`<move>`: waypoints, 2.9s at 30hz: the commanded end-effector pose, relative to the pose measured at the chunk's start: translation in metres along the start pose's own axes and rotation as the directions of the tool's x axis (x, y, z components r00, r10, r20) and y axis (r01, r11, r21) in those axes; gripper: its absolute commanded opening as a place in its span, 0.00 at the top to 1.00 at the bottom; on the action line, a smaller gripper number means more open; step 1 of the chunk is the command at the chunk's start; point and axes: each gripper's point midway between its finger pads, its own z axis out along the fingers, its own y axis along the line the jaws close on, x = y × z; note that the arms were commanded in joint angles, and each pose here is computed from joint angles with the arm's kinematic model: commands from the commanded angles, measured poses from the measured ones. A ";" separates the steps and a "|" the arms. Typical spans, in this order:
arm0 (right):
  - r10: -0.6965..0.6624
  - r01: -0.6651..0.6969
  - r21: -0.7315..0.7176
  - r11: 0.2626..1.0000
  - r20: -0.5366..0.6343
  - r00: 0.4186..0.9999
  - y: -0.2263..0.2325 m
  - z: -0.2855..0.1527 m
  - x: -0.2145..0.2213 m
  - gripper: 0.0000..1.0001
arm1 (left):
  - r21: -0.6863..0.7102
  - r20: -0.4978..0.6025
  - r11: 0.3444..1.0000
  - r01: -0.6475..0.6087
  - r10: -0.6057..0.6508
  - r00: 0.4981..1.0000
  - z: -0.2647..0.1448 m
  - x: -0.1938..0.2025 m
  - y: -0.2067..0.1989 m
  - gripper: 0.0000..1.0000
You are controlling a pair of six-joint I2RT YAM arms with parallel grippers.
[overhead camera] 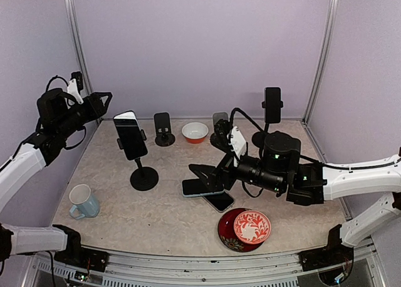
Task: Place the phone on the phone stand
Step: Adjust the phone stand with the phone at the center of the board, then pick up the phone stand with the phone from the center of the board.
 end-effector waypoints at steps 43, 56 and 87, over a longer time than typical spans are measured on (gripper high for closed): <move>-0.093 0.108 0.093 0.990 -0.156 0.983 -0.016 0.213 0.061 0.00 | -0.212 -0.249 0.974 0.081 -0.134 0.959 -0.044 0.128 -0.030 0.01; -0.066 0.093 0.120 0.988 -0.209 0.976 -0.019 0.189 0.071 0.00 | -0.037 -0.254 0.999 0.009 -0.019 0.967 -0.043 0.118 -0.057 0.01; 0.017 0.008 0.168 0.986 -0.148 0.989 -0.042 0.060 0.042 0.00 | 0.071 -0.356 0.982 -0.174 0.188 0.915 -0.024 0.125 -0.033 0.01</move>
